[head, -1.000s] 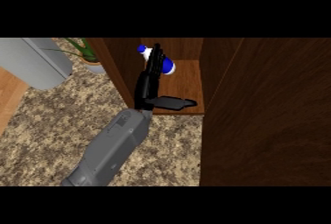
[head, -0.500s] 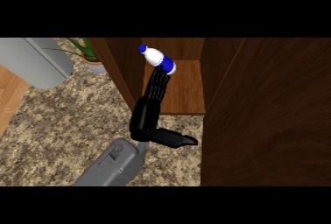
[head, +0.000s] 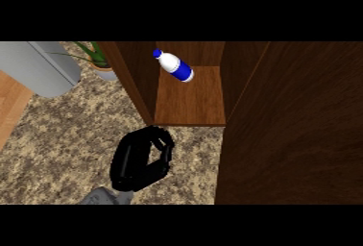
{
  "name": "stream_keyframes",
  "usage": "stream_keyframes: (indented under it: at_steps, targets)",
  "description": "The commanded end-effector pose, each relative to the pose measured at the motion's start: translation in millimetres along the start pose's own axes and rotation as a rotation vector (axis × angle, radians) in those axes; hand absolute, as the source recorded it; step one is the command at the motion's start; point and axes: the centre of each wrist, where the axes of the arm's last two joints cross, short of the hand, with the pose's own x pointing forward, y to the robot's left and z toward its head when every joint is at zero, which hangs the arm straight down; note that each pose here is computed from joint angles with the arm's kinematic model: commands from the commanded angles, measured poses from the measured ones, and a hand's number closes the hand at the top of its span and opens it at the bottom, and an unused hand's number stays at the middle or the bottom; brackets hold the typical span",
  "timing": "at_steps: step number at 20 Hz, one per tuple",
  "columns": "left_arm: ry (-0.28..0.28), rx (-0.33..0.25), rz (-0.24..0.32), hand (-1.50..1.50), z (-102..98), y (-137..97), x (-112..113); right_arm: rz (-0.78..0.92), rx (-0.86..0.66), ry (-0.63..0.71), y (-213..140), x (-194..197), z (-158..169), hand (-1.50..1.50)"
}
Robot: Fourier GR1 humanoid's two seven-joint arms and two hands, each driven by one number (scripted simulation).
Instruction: Pick up the bottled water, place it into the cabinet and close the cabinet
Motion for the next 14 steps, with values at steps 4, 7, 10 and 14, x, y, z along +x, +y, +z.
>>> stream_keyframes:
  at_steps: [4,7,10,14]
  targets:
    - [-0.031,0.083,-0.036,-1.5,30.1,51.4,39.8,0.109,0.24,-0.039,14.2,41.7,-7.4,1.5]
    - [-0.023,0.111,-0.012,-1.5,48.9,46.6,42.0,0.123,0.262,-0.071,15.4,49.6,-10.5,1.5]
    - [-0.038,0.124,0.007,-1.5,60.4,56.2,71.1,0.089,0.316,-0.051,21.1,50.7,-11.5,1.5]
    - [-0.039,0.184,0.025,-1.5,68.6,75.1,73.6,0.042,0.457,-0.048,33.8,55.9,-18.3,1.5]
